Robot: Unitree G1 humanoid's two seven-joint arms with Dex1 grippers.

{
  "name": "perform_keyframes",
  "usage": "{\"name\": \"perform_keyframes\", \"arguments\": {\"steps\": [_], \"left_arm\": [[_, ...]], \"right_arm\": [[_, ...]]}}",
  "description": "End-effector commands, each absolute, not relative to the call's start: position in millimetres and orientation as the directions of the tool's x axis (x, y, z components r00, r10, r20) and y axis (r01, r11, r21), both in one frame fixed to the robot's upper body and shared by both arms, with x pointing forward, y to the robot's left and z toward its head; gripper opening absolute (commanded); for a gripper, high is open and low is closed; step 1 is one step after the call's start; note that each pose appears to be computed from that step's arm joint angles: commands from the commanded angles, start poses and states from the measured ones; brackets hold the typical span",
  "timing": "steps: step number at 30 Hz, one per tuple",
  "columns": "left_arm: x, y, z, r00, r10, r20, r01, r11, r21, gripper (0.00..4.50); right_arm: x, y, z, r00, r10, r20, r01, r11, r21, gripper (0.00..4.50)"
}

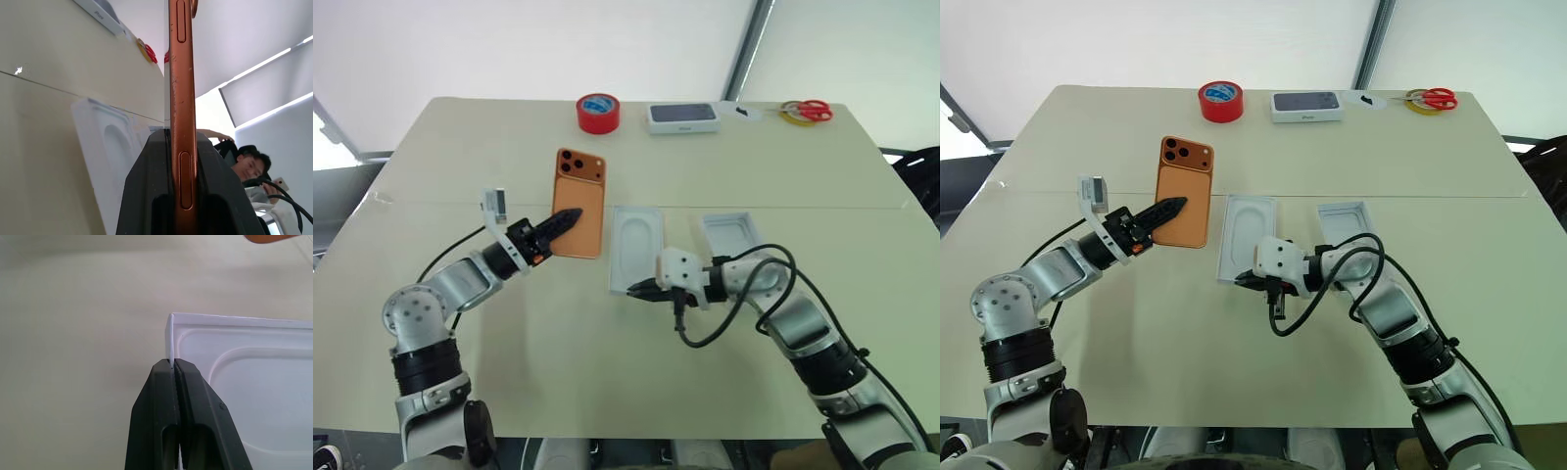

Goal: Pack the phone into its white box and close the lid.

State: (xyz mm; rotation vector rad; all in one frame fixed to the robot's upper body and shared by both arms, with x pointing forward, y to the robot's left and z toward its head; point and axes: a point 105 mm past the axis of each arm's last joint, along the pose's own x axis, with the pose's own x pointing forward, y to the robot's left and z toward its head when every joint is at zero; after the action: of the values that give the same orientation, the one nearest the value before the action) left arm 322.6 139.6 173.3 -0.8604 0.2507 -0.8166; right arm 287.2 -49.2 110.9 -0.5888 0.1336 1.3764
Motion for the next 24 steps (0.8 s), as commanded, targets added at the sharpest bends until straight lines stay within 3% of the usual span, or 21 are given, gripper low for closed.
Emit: {"name": "perform_keyframes", "arguments": {"steps": [1,4,7,10,14,20,24], "left_arm": [[323.1,131.1,179.3,0.665,-0.73,0.158,0.562,0.35,-0.749,0.0],[320.5,125.1,171.8,0.656,-0.74,0.148,0.547,0.331,-0.769,0.0],[316.6,122.5,159.4,0.663,-0.738,0.124,0.516,0.331,-0.79,0.0],[313.3,121.0,153.4,0.667,-0.736,0.115,0.504,0.333,-0.797,0.0],[307.8,115.0,147.9,0.651,-0.75,0.114,0.493,0.304,-0.815,0.0],[303.7,103.6,130.5,0.653,-0.756,0.053,0.438,0.319,-0.84,0.0],[302.1,96.3,123.5,0.644,-0.764,0.034,0.411,0.308,-0.858,0.0]], "right_arm": [[286.6,-33.2,123.3,0.219,0.896,-0.386,-0.932,0.075,-0.355,0.01],[280.0,-30.5,119.3,0.192,0.898,-0.396,-0.943,0.057,-0.329,0.01],[275.7,-27.4,123.4,0.174,0.908,-0.381,-0.944,0.044,-0.327,0.96],[270.1,-28.2,136.8,0.152,0.93,-0.334,-0.944,0.037,-0.328,2.41],[266.2,-44.3,148.5,0.135,0.946,-0.296,-0.961,0.052,-0.273,2.41],[305.6,-103.0,133.4,0.318,0.854,-0.411,-0.919,0.171,-0.354,2.41],[323.0,-123.9,124.0,0.37,0.807,-0.46,-0.892,0.17,-0.419,2.41]]}}
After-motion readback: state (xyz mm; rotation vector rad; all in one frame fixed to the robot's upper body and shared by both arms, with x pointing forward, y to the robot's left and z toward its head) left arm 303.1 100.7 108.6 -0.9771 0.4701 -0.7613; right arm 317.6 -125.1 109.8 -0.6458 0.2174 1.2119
